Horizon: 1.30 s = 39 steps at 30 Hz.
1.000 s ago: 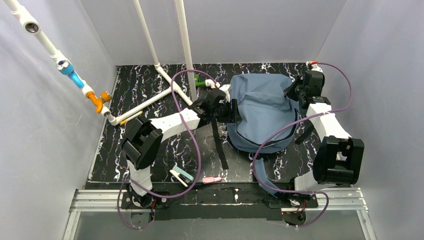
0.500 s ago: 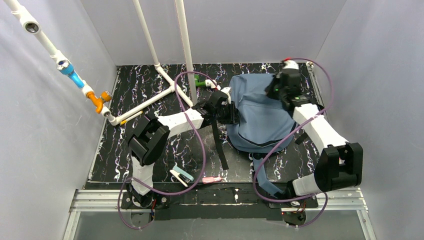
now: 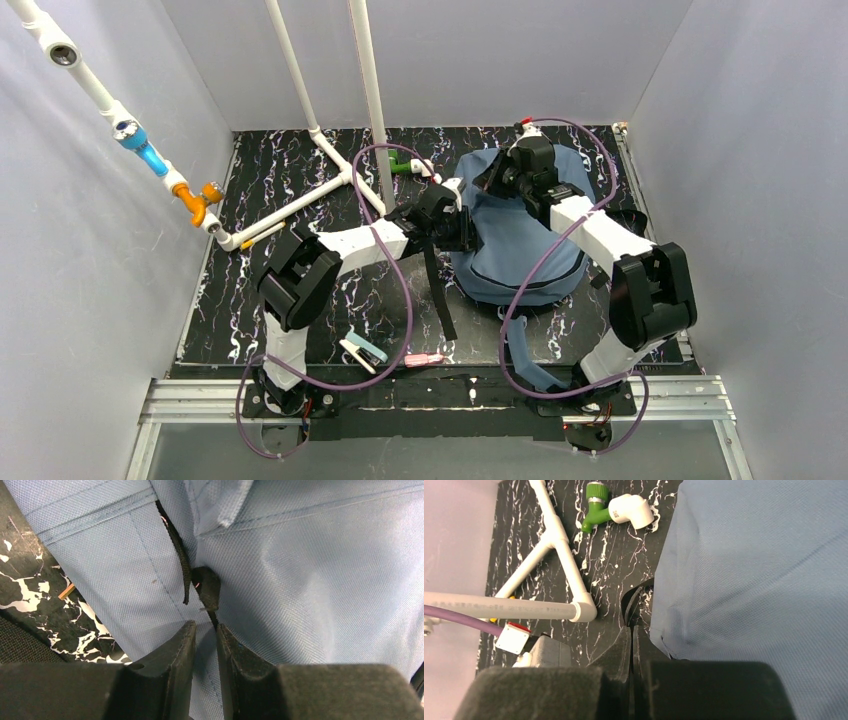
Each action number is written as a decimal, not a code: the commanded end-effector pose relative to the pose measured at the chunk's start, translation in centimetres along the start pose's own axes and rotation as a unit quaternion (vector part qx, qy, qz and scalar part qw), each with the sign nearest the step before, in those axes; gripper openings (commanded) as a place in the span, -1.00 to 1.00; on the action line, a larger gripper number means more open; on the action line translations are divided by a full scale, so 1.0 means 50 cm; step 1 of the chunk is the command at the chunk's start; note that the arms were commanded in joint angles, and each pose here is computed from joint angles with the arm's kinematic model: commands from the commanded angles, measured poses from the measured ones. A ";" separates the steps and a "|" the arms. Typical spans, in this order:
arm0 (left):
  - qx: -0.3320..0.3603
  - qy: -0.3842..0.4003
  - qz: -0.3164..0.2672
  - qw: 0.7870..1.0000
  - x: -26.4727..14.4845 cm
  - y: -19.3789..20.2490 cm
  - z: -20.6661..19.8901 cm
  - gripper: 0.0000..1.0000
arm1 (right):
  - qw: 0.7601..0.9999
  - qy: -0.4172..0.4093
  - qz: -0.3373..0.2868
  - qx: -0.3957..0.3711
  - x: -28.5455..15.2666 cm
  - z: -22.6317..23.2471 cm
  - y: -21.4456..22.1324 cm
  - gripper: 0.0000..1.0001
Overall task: Pack the student bag
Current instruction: Unzip the student bag at the center of the board.
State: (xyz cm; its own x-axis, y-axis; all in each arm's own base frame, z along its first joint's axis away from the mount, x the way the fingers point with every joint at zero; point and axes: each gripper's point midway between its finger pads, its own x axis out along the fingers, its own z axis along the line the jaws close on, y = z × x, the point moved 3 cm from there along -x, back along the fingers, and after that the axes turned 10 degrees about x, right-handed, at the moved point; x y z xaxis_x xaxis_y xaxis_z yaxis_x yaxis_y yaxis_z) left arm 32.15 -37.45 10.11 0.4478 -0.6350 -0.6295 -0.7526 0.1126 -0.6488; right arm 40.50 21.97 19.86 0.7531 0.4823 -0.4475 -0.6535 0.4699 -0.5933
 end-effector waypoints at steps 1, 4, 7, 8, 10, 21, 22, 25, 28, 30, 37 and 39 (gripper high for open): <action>0.005 0.004 -0.024 1.000 -0.041 -0.022 -0.010 -0.54 | 0.997 -0.034 -0.056 0.038 -0.063 0.041 -0.078 -0.97; -0.001 0.013 -0.035 0.999 -0.055 -0.024 -0.017 -0.52 | 0.994 0.018 -0.101 0.041 -0.100 -0.015 -0.121 -0.97; -0.003 0.029 -0.049 0.998 -0.073 -0.035 -0.031 -0.43 | 0.991 0.066 -0.115 0.001 -0.117 -0.048 -0.135 -0.97; -0.001 0.034 -0.053 0.998 -0.078 -0.040 -0.036 -0.37 | 0.992 0.062 -0.107 -0.010 -0.113 -0.049 -0.128 -0.97; 0.000 0.045 -0.058 0.997 -0.074 -0.047 -0.045 -0.25 | 0.995 0.044 -0.085 -0.014 -0.094 -0.050 -0.106 -0.97; -0.008 0.043 -0.040 0.998 -0.034 -0.007 -0.015 -0.37 | 0.993 -0.100 0.058 -0.035 -0.002 0.113 0.046 -0.97; -0.004 0.044 -0.043 0.998 -0.039 -0.010 -0.017 -0.37 | 0.993 -0.097 0.053 -0.038 -0.009 0.116 0.037 -0.97; -0.004 0.047 -0.045 0.998 -0.043 -0.013 -0.020 -0.36 | 0.995 -0.077 0.034 -0.045 -0.031 0.111 0.011 -0.97; -0.007 0.056 -0.045 0.997 -0.049 -0.016 -0.028 -0.34 | 0.998 -0.048 0.024 -0.042 -0.051 0.082 -0.014 -0.53; -0.005 0.062 -0.052 0.997 -0.063 -0.024 -0.036 -0.28 | 0.999 -0.023 0.019 -0.041 -0.071 0.053 -0.034 -0.09; 0.011 0.073 -0.073 0.995 -0.125 -0.038 -0.053 0.01 | 0.995 0.072 -0.016 -0.067 -0.143 -0.061 -0.099 0.49; 0.012 0.074 -0.074 0.994 -0.142 -0.038 -0.056 0.09 | 0.994 0.083 -0.020 -0.062 -0.152 -0.085 -0.108 0.50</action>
State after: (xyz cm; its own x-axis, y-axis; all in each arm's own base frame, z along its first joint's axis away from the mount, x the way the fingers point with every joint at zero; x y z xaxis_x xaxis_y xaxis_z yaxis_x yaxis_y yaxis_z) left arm 29.88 -36.19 13.24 0.4560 -0.7228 -0.5192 -0.7182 0.0456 -0.6944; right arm 38.94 15.44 22.65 0.7611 0.3956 -0.5141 -0.6472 0.4106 -0.6423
